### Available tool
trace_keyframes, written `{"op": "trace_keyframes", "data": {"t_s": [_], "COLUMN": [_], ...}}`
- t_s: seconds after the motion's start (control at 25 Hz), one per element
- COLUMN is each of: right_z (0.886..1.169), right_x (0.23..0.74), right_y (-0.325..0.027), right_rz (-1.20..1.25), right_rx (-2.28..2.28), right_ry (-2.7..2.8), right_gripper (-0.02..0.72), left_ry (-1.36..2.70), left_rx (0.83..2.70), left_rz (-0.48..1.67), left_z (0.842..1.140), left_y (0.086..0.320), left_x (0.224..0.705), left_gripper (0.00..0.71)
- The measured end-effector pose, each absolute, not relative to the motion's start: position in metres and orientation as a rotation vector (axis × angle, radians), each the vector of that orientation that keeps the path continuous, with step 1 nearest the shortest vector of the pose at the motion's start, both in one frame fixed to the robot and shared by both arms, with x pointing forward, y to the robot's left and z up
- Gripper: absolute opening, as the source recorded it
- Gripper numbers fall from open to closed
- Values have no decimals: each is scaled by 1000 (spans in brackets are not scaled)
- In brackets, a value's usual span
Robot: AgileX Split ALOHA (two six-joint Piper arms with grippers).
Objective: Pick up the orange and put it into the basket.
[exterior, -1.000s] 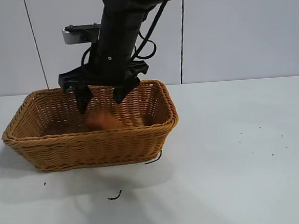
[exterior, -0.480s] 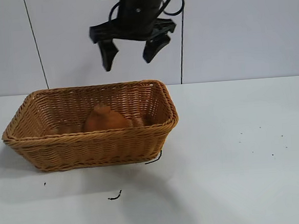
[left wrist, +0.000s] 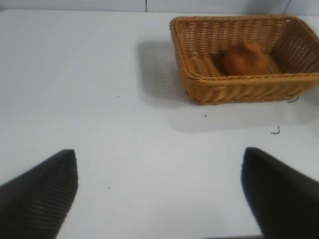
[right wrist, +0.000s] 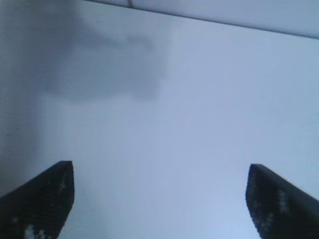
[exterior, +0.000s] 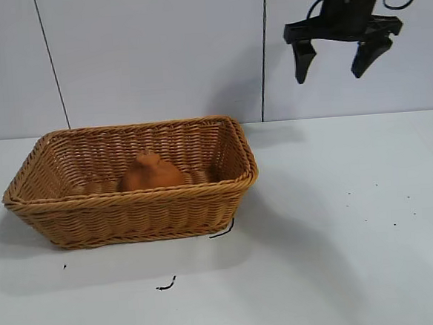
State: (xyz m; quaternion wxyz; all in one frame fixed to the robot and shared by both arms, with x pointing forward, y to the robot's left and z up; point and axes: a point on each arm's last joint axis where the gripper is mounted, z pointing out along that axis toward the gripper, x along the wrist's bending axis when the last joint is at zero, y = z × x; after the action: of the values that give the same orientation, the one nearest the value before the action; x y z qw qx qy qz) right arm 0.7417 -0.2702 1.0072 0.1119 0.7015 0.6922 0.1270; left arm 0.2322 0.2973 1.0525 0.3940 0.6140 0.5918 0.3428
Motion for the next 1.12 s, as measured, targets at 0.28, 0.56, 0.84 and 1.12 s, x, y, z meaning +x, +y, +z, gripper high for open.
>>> {"op": "trace_keyframes", "data": {"t_s": [0.28, 0.56, 0.84, 1.12], "right_z": [1027, 1071, 1107, 1105], "right_x": [699, 592, 461, 352], "right_y": [-275, -279, -286, -292], "right_rz": [275, 248, 364, 540], "right_rx": [2078, 2111, 2057, 1870], "right_ry": [2063, 2097, 2043, 1983], "right_gripper": [667, 667, 667, 667], "left_ry": [1501, 1501, 1501, 1501], "left_rx": [1558, 1558, 1558, 1558], "left_rz": [870, 870, 870, 870], "left_z": [1052, 1052, 1052, 1052], "left_y": [297, 297, 297, 297], "left_x": [232, 232, 232, 232], "left_gripper": [639, 639, 639, 639]}}
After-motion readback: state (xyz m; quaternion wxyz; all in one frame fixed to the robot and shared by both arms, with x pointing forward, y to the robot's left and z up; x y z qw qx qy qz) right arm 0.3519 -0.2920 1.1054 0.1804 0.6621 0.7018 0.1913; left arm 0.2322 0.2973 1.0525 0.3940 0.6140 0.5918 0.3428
